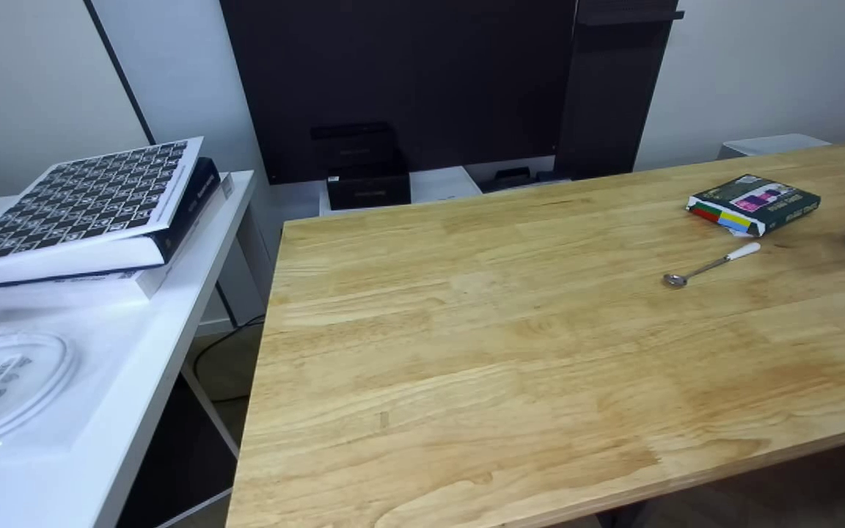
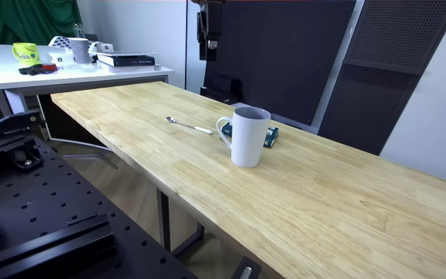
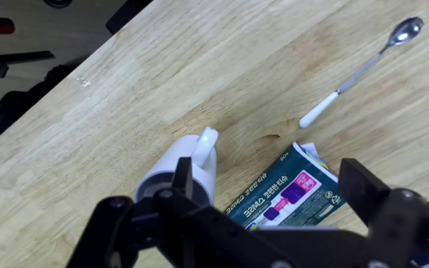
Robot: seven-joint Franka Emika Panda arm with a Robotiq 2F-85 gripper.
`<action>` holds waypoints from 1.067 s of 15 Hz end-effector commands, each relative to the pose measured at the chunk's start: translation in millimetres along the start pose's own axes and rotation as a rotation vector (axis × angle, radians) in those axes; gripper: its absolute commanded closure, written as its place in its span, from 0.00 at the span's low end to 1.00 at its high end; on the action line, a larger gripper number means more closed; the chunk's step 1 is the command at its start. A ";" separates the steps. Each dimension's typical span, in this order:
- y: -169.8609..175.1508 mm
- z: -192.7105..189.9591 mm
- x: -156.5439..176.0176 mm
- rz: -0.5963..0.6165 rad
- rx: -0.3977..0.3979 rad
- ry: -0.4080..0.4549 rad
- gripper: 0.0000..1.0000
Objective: Take the spoon and put it in the cup, pick it and put it on the table, then pick it and put it back in the cup
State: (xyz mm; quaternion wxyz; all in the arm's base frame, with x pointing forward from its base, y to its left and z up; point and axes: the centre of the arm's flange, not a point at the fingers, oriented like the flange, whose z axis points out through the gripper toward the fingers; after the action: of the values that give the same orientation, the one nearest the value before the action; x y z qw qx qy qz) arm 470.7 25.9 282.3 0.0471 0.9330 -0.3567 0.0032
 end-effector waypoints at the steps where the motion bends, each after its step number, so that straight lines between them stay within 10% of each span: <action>1: -6.1 5.8 31.3 0.187 0.054 -0.004 0.00; 5: -5.8 19.1 46.4 0.371 0.109 -0.034 0.00; 16: 2.6 20.4 43.0 0.338 0.100 -0.038 0.00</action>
State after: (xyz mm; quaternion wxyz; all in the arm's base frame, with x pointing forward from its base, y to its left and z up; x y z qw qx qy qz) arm 500.4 -6.5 264.0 -0.0073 0.8610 -0.5085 0.0112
